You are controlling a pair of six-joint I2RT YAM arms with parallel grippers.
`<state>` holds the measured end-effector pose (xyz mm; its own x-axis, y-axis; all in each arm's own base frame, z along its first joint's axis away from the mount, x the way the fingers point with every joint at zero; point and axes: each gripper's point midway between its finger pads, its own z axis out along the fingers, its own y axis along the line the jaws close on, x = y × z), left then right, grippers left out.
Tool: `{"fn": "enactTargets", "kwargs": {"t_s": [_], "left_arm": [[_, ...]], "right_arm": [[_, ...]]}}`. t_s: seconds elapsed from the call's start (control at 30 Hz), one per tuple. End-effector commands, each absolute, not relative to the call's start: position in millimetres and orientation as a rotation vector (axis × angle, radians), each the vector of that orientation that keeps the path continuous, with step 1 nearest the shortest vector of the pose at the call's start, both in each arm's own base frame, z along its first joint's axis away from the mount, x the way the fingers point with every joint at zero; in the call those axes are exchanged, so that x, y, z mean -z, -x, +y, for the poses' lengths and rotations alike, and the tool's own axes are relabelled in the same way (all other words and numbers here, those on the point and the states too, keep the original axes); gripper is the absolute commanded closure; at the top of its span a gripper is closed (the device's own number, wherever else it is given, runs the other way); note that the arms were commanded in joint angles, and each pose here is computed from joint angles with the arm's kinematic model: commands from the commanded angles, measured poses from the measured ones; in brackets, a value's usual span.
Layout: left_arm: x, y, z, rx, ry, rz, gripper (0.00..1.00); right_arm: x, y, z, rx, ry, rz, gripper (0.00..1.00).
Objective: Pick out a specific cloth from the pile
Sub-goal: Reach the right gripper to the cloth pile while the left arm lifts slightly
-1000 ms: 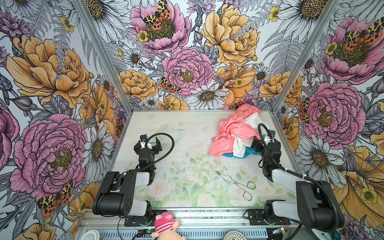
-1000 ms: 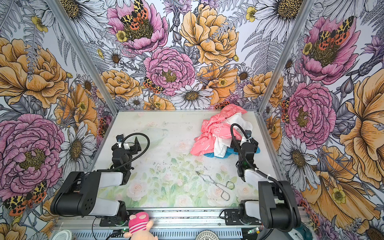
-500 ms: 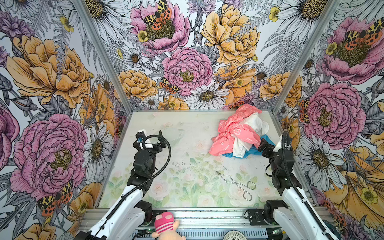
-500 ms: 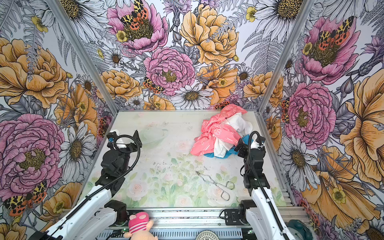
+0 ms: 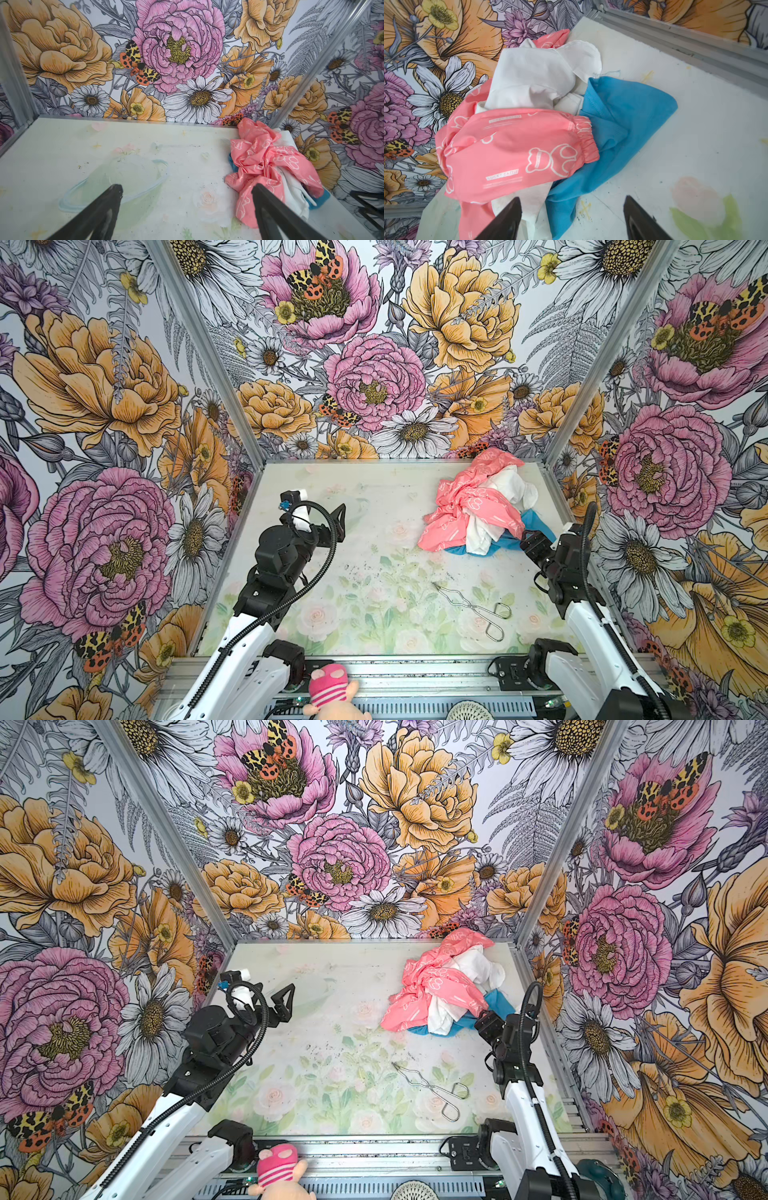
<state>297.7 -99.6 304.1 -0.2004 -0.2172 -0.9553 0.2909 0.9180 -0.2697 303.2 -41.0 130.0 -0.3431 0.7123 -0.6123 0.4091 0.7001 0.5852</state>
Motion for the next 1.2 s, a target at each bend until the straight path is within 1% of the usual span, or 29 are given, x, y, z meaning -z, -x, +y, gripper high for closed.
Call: {"fn": "enactTargets", "kwargs": {"t_s": [0.0,0.2,0.4,0.67,1.17], "left_arm": [[-282,-282,-132,0.603,-0.217,1.832,0.01],[-273,-272,-149,0.627,-0.361,1.839,0.01],[-269,-266,-146,0.608,-0.364,1.828,0.01],[-270,-261,-139,0.583,-0.336,1.806,0.02],[-267,-259,-137,0.566,-0.334,1.817,0.01]], "right_arm": [[-125,-308,-30,-0.524,-0.900,2.011,0.27],[-105,-310,-16,-0.604,-0.954,2.052,0.39],[-90,-316,-2,-0.694,-1.011,2.030,0.47],[-68,-328,18,-0.759,-1.032,2.070,0.51],[-50,-344,19,-0.798,-1.091,2.050,0.54]]}}
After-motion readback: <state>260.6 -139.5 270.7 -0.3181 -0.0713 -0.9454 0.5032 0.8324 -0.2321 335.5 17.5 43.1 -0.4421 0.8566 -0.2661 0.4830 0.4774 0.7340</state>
